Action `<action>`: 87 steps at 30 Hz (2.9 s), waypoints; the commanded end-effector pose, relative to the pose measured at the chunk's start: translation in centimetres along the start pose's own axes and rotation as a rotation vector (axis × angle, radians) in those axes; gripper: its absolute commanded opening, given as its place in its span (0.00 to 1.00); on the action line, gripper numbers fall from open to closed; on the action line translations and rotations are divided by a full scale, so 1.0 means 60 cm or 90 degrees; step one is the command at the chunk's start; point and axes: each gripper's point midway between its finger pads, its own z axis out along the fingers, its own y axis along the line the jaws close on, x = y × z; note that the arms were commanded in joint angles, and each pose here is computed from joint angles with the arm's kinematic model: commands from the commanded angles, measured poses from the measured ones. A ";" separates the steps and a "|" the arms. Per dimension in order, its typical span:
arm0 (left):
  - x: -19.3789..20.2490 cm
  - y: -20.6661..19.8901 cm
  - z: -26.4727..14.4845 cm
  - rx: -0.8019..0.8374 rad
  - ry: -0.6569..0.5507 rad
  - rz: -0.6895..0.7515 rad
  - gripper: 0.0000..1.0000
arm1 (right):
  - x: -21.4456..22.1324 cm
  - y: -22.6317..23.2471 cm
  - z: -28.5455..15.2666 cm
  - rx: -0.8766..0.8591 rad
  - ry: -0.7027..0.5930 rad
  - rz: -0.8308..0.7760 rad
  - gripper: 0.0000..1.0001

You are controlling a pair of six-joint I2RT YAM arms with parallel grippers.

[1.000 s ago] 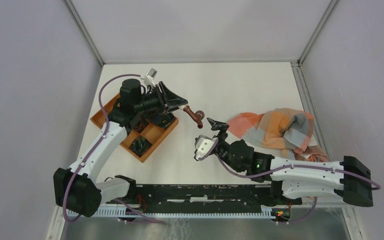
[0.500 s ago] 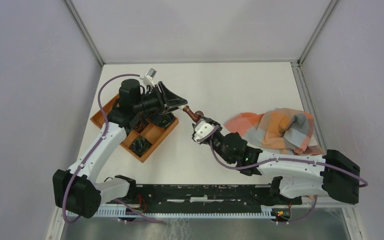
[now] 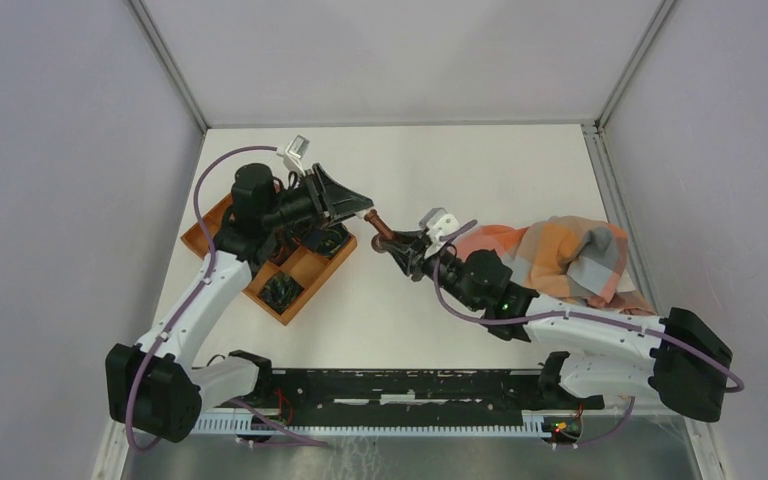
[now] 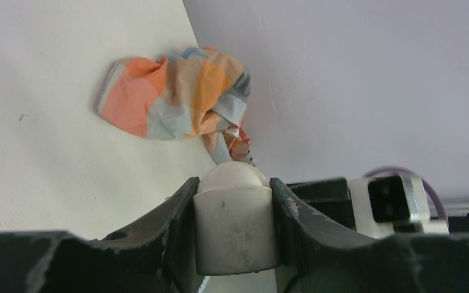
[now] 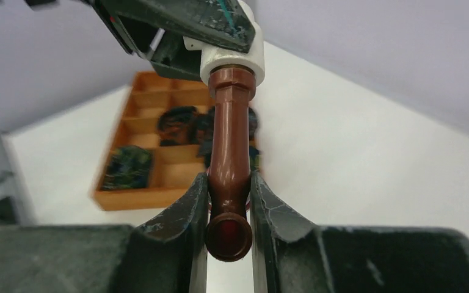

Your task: Install the water faucets

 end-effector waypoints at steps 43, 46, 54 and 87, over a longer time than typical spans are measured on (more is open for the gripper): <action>-0.028 -0.129 -0.044 0.165 -0.102 0.102 0.02 | -0.053 -0.030 -0.123 -0.118 -0.105 0.309 0.98; -0.032 -0.134 -0.044 0.171 -0.105 0.090 0.02 | -0.063 -0.001 -0.142 -0.191 -0.183 0.305 0.98; -0.025 -0.133 -0.044 0.176 -0.091 0.079 0.02 | -0.078 0.047 -0.110 -0.205 -0.235 0.219 0.98; -0.029 -0.153 -0.046 0.148 -0.055 0.041 0.02 | -0.100 0.101 -0.022 -0.168 -0.196 -0.087 0.98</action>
